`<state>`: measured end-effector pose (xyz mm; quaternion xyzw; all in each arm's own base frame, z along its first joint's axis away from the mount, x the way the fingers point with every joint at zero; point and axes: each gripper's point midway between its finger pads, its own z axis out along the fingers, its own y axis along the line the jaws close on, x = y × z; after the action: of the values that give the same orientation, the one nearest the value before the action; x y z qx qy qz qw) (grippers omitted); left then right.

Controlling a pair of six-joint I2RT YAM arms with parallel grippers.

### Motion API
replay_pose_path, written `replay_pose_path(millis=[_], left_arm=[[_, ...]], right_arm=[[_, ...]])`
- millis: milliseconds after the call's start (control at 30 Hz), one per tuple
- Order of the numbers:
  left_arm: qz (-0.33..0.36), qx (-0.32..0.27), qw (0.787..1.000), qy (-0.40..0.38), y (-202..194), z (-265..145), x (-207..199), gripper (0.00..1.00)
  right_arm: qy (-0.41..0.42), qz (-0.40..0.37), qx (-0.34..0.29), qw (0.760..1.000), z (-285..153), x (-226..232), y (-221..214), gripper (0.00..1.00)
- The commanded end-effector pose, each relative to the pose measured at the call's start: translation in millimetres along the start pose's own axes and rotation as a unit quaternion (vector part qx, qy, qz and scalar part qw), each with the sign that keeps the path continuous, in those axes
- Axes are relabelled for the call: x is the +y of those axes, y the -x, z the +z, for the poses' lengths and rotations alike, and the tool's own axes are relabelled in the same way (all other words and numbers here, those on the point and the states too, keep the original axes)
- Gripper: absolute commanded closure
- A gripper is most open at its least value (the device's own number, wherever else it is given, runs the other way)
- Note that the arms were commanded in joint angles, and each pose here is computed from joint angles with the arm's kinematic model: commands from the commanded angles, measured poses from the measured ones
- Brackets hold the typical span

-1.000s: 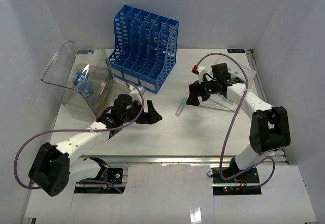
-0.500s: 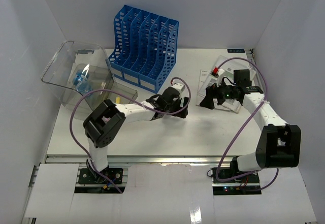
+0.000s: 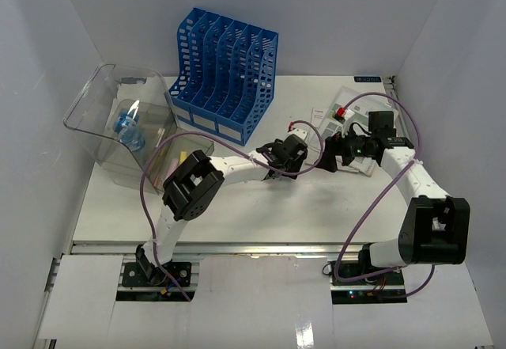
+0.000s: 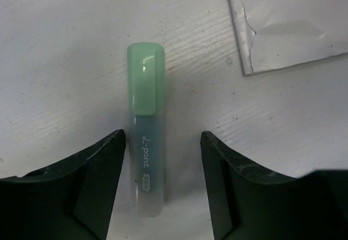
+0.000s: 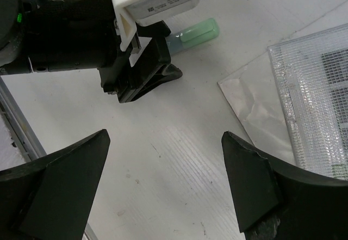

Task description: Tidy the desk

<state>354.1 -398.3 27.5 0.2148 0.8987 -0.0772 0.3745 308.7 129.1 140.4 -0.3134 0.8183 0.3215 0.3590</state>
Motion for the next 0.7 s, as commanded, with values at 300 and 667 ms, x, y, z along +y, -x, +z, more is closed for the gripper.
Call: replay_pose_path(millis=[300,667], left_arm=[[0.026,0.081,0.996,0.032,-55,0,16,0.89],[-0.009,0.014,1.0,0.007,-13,-87,31,1.0]], right_arm=[[0.007,-0.013,-0.024,1.0,-9,6,9,0.1],[0.017,-0.009,-0.022,1.0,-5,7,1,0.1]])
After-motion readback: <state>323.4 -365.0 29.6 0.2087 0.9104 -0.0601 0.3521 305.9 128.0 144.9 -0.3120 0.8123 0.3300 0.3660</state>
